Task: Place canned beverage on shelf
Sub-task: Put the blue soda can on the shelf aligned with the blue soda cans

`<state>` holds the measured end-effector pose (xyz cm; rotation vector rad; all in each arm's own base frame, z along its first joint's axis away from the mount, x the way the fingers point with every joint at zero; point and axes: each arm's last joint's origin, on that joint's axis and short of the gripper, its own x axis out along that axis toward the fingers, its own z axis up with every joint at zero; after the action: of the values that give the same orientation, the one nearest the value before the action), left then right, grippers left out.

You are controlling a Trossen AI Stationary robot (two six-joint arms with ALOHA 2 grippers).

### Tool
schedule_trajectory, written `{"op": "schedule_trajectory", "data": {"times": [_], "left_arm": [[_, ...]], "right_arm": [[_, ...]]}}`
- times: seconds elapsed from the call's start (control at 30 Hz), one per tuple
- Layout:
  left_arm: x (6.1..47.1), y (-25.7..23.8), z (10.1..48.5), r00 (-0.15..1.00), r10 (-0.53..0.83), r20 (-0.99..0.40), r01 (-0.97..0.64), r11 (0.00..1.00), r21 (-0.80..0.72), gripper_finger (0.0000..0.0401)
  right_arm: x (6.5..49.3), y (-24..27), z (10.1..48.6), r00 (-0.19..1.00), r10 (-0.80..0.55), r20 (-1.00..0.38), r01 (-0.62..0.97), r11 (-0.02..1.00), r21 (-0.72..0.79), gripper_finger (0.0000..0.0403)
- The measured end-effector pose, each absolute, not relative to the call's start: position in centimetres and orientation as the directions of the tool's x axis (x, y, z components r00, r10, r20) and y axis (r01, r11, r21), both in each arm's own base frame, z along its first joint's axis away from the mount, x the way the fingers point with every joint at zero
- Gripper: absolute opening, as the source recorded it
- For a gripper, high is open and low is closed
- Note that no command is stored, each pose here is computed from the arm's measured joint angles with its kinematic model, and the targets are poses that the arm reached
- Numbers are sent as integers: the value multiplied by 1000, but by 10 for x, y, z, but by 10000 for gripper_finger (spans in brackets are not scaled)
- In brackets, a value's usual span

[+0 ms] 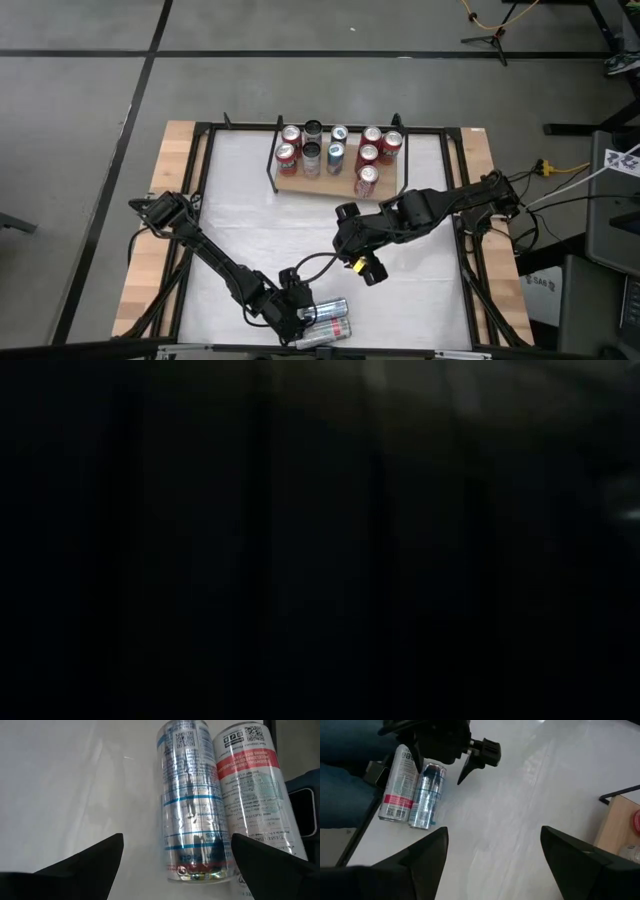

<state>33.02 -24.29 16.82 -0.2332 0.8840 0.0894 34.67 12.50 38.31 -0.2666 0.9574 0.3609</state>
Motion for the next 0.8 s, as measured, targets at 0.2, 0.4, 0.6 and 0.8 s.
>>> {"op": "schedule_trajectory", "data": {"times": [0.2,0.4,0.6,0.8], "left_arm": [[329,-244,168,626,-32,-779,-184,965,-188,363],[330,-247,159,611,-45,-790,-185,963,-198,363],[331,-247,146,589,-8,-808,-211,964,-163,363],[335,-236,145,612,114,-783,-280,957,-79,363]], "right_arm": [[347,125,383,523,181,-833,-414,908,-62,308],[347,125,383,523,181,-833,-413,908,-63,308],[347,125,383,524,181,-832,-413,908,-63,308],[346,125,382,515,178,-838,-413,909,-61,308]]}}
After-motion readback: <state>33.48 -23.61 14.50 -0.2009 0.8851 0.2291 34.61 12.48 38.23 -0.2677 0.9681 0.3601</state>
